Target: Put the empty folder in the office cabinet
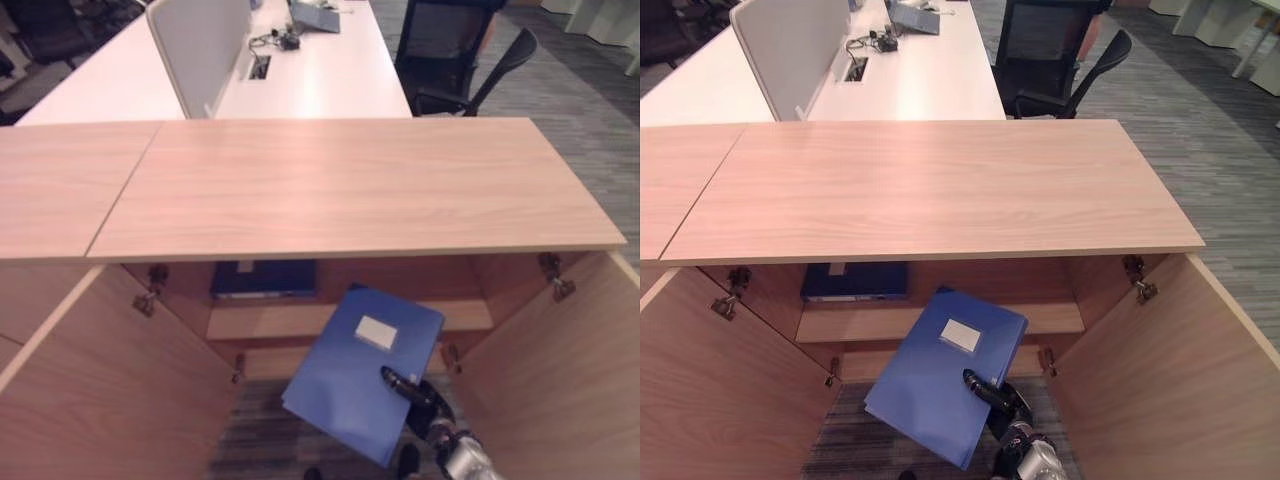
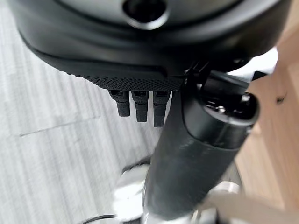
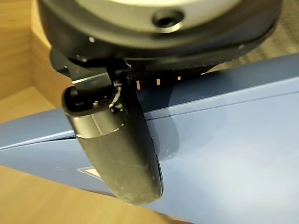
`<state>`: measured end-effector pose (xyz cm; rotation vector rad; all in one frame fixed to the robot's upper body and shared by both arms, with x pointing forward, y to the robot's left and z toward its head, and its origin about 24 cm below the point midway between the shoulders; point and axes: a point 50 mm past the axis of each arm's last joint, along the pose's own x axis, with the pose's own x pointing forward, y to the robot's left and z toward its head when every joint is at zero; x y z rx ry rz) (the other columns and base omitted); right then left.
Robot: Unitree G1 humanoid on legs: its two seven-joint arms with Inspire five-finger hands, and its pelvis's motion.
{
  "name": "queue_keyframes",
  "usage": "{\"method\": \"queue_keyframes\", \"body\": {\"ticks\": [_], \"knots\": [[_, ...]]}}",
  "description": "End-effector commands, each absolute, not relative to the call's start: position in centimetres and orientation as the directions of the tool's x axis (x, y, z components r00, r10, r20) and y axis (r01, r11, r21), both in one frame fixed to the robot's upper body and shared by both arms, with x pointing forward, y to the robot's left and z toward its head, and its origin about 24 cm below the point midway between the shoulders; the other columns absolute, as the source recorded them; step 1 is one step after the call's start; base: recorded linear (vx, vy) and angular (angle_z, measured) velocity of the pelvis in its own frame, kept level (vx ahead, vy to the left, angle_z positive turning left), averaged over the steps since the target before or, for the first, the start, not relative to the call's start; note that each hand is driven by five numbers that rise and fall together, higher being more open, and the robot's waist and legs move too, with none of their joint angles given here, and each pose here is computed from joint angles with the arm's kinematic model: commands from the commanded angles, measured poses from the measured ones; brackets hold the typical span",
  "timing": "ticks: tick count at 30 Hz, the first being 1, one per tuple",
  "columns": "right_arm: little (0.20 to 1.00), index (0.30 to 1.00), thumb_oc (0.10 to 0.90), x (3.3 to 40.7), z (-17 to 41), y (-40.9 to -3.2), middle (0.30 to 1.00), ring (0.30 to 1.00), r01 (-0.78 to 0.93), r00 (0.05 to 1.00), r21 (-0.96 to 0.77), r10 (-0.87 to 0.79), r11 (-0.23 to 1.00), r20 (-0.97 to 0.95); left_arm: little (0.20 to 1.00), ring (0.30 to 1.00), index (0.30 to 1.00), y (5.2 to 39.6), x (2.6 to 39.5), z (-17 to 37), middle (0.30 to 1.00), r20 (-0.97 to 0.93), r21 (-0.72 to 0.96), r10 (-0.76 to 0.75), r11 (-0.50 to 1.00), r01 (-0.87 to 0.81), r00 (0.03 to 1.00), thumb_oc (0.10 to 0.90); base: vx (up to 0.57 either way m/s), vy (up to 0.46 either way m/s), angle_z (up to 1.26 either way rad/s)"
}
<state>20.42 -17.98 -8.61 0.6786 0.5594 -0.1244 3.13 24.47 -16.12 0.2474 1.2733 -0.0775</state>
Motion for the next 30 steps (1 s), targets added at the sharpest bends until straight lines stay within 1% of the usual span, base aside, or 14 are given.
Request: {"method": "queue_keyframes", "body": {"ticks": [1, 2, 3, 6, 10, 11, 14, 18, 25, 26, 27, 28, 29, 30], "knots": [[0.300, 0.300, 0.400, 27.9, -1.3, -18.7, 0.300, 0.300, 0.166, 0.984, 0.726, -0.061, 0.667, -0.169, 0.900, 0.900, 0.900, 25.3, 5.2, -15.7, 0.900, -0.939, 0.175, 0.073, 0.943, 0.285, 0.336, 0.800, 0.04, -0.048, 0.11], [0.300, 0.300, 0.400, 28.0, -1.2, -18.8, 0.300, 0.300, 0.166, 0.984, 0.727, -0.062, 0.667, -0.168, 0.900, 0.900, 0.900, 25.3, 5.2, -15.7, 0.900, -0.938, 0.175, 0.073, 0.942, 0.285, 0.338, 0.800, 0.07, -0.085, 0.16], [0.300, 0.300, 0.400, 29.3, -0.5, -19.2, 0.300, 0.300, 0.203, 0.979, 0.758, -0.123, 0.619, -0.162, 0.900, 0.900, 0.900, 25.5, 5.2, -15.6, 0.900, -0.939, 0.178, 0.071, 0.937, 0.301, 0.335, 0.800, 0.04, -0.059, 0.19], [0.300, 0.300, 0.400, 31.3, 1.1, -19.9, 0.300, 0.300, 0.230, 0.970, 0.808, -0.196, 0.543, -0.144, 0.900, 0.900, 0.900, 25.6, 5.2, -15.5, 0.900, -0.940, 0.174, 0.059, 0.930, 0.323, 0.336, 0.800, 0.03, -0.064, 0.16], [0.300, 0.300, 0.400, 33.7, 3.5, -21.9, 0.300, 0.300, 0.247, 0.950, 0.847, -0.292, 0.471, -0.115, 0.900, 0.900, 0.900, 25.8, 5.5, -15.3, 0.900, -0.939, 0.170, 0.045, 0.921, 0.350, 0.340, 0.800, -0.01, -0.051, 0.24], [0.300, 0.300, 0.400, 35.1, 5.5, -23.6, 0.300, 0.300, 0.255, 0.930, 0.865, -0.355, 0.432, -0.096, 0.900, 0.900, 0.900, 26.0, 5.7, -15.2, 0.900, -0.938, 0.171, 0.034, 0.912, 0.374, 0.345, 0.800, -0.01, -0.052, 0.37], [0.300, 0.300, 0.400, 36.3, 7.5, -24.9, 0.300, 0.300, 0.254, 0.906, 0.895, -0.414, 0.367, -0.088, 0.900, 0.900, 0.900, 25.9, 6.5, -15.1, 0.900, -0.938, 0.168, 0.019, 0.899, 0.405, 0.347, 0.800, -0.01, -0.052, 0.25], [0.300, 0.300, 0.400, 37.3, 10.2, -27.3, 0.300, 0.300, 0.252, 0.871, 0.921, -0.484, 0.298, -0.082, 0.900, 0.900, 0.900, 26.0, 7.6, -14.8, 0.900, -0.932, 0.175, -0.001, 0.873, 0.454, 0.362, 0.800, 0.00, -0.034, 0.40], [0.300, 0.300, 0.400, 38.4, 14.1, -28.8, 0.300, 0.300, 0.193, 0.849, 0.949, -0.528, 0.248, -0.035, 0.900, 0.900, 0.900, 26.4, 9.5, -14.3, 0.900, -0.917, 0.196, 0.002, 0.873, 0.446, 0.398, 0.800, 0.00, -0.024, 0.31], [0.300, 0.300, 0.400, 39.0, 14.8, -27.8, 0.300, 0.300, 0.175, 0.856, 0.963, -0.515, 0.206, -0.045, 0.900, 0.900, 0.900, 24.3, 10.9, -14.3, 0.900, -0.896, 0.171, -0.067, 0.859, 0.482, 0.439, 0.800, 0.00, -0.027, 0.25], [0.300, 0.300, 0.400, 39.0, 14.9, -27.8, 0.300, 0.300, 0.173, 0.854, 0.963, -0.518, 0.206, -0.043, 0.900, 0.900, 0.900, 24.3, 11.0, -14.3, 0.900, -0.895, 0.172, -0.069, 0.859, 0.482, 0.441, 0.800, 0.02, -0.044, 0.15], [0.300, 0.300, 0.400, 38.7, 15.8, -29.4, 0.300, 0.300, 0.166, 0.837, 0.966, -0.547, 0.198, -0.031, 0.900, 0.900, 0.900, 24.5, 10.5, -14.4, 0.900, -0.899, 0.167, -0.063, 0.865, 0.473, 0.434, 0.800, -0.05, -0.023, 0.21], [0.300, 0.300, 0.400, 37.5, 16.6, -32.8, 0.300, 0.300, 0.191, 0.790, 0.965, -0.612, 0.181, -0.042, 0.900, 0.900, 0.900, 25.2, 8.5, -14.8, 0.900, -0.917, 0.179, -0.011, 0.883, 0.434, 0.400, 0.800, -0.05, -0.020, 0.16], [0.300, 0.300, 0.400, 37.5, 16.7, -32.9, 0.300, 0.300, 0.191, 0.789, 0.965, -0.614, 0.183, -0.040, 0.900, 0.900, 0.900, 25.1, 8.6, -14.8, 0.900, -0.916, 0.178, -0.014, 0.882, 0.436, 0.401, 0.800, -0.06, -0.003, 0.13]]}}
